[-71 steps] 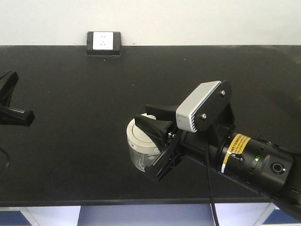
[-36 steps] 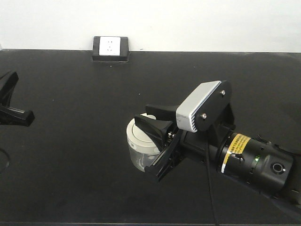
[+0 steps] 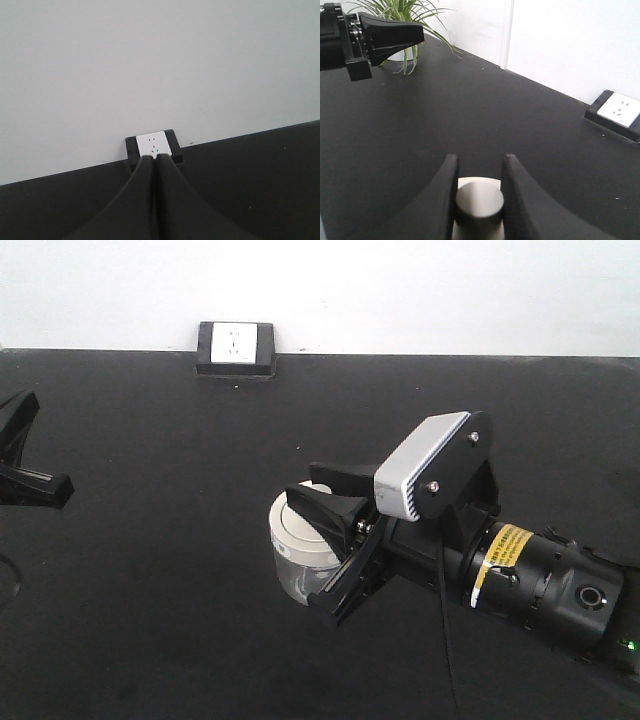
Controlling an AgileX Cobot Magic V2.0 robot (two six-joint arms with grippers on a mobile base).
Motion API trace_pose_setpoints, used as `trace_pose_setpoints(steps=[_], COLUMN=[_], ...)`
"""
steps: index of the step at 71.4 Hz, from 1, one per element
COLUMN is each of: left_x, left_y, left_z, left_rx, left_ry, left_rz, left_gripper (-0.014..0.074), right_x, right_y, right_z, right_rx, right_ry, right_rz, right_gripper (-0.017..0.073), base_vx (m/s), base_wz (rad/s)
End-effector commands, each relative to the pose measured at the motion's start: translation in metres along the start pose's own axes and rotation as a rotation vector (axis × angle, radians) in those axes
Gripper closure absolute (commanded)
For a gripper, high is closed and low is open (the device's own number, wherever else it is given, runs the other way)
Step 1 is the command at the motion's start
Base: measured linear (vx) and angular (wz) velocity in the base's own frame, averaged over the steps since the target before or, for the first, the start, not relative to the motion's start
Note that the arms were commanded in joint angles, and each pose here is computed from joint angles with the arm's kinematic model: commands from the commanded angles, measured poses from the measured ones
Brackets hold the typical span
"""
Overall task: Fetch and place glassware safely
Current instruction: 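Hold the jar above the worktop as the base stops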
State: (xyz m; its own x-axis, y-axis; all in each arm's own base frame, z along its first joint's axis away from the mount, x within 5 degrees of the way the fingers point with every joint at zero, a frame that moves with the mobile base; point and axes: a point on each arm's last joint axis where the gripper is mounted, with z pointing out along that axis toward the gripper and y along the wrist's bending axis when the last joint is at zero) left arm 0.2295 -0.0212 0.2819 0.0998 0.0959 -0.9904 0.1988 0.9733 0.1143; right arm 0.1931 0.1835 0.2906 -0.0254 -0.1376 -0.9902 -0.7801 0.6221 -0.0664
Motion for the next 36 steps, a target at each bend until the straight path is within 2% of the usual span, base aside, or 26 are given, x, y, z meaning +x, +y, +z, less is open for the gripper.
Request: trace_pose_setpoints(steps=[1, 36], left_x=[-0.0193, -0.0193], left_y=[0.0017, 0.0017], left_z=[-0.0004, -0.0004], left_rx=[-0.007, -0.007], left_ry=[-0.117, -0.117], left_rz=[-0.011, -0.011], left_gripper=[0.0601, 0.0601], right_x=[-0.0253, -0.0253], right_y=[0.001, 0.001], right_z=[-0.0055, -0.0055], right_rx=[-0.017, -0.017], right_ry=[-0.144, -0.144], right_rz=[-0.004, -0.004], right_gripper=[0.056, 0.056], base_vx=[0.01, 0.0], base_wz=[0.01, 0.0])
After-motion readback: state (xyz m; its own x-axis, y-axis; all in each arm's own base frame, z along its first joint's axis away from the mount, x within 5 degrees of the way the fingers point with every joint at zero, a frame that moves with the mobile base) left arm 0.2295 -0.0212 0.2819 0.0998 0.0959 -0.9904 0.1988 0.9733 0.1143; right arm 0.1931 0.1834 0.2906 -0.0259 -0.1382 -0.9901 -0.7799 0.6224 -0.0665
